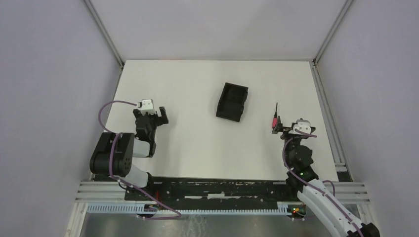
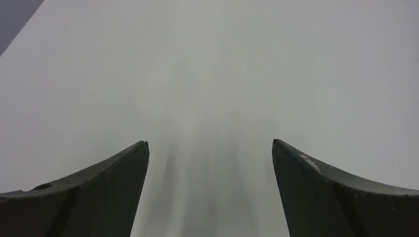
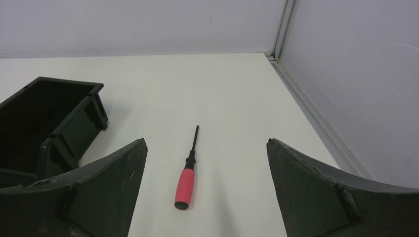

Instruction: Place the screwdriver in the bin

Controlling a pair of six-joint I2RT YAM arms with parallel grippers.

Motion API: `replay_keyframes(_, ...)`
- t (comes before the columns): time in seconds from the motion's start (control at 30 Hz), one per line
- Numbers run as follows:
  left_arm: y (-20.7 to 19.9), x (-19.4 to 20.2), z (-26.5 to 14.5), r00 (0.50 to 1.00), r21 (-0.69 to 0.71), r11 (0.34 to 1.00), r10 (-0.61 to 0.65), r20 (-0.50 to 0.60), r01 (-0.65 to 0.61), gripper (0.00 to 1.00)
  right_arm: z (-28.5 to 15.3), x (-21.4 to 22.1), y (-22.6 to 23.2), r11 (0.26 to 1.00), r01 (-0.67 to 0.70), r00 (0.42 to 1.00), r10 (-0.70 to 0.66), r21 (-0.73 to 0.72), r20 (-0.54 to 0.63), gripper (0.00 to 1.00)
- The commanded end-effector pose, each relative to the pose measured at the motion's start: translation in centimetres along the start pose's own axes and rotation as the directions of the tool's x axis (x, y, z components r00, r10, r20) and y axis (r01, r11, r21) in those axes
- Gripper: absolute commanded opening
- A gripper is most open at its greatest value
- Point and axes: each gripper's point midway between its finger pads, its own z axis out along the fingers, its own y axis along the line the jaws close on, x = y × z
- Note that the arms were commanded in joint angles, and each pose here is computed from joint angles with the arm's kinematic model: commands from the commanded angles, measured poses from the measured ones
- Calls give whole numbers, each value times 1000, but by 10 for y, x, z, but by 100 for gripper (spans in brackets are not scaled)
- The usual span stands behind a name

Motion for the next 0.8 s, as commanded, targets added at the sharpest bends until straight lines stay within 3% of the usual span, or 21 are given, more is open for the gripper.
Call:
replay_keyframes(0.0,-1,-12,2,999,3,1000,12,48,-12,100,-10,45,5,996,73,993,-78,-55,-88,98)
replay_keyframes(0.17,-1,-12,2,999,2,1000,12,48,-12,100,26,-31,24,993,79,991,-87,-88,-97,98)
replay_keyframes(0.33,-1,-12,2,999,3,1000,12,48,-12,100,77,-81,49,974,186,929,-217,-128,-301,98)
replay_keyframes(0.43,-1,-12,2,999,3,1000,12,49,-12,100,109,-87,60,968,211,863,-250,-137,-439,98)
replay_keyframes(0.57,-1,-12,2,999,3,1000,12,49,-12,100,147,-63,58,981,136,764,-192,-137,-616,94)
replay_keyframes(0.63,-1,-12,2,999,3,1000,12,49,-12,100,159,-30,69,979,51,694,-178,-199,-698,90)
replay_keyframes(0.77,-1,-12,2,999,3,1000,12,49,-12,100,158,42,68,977,41,543,-199,-211,-816,88)
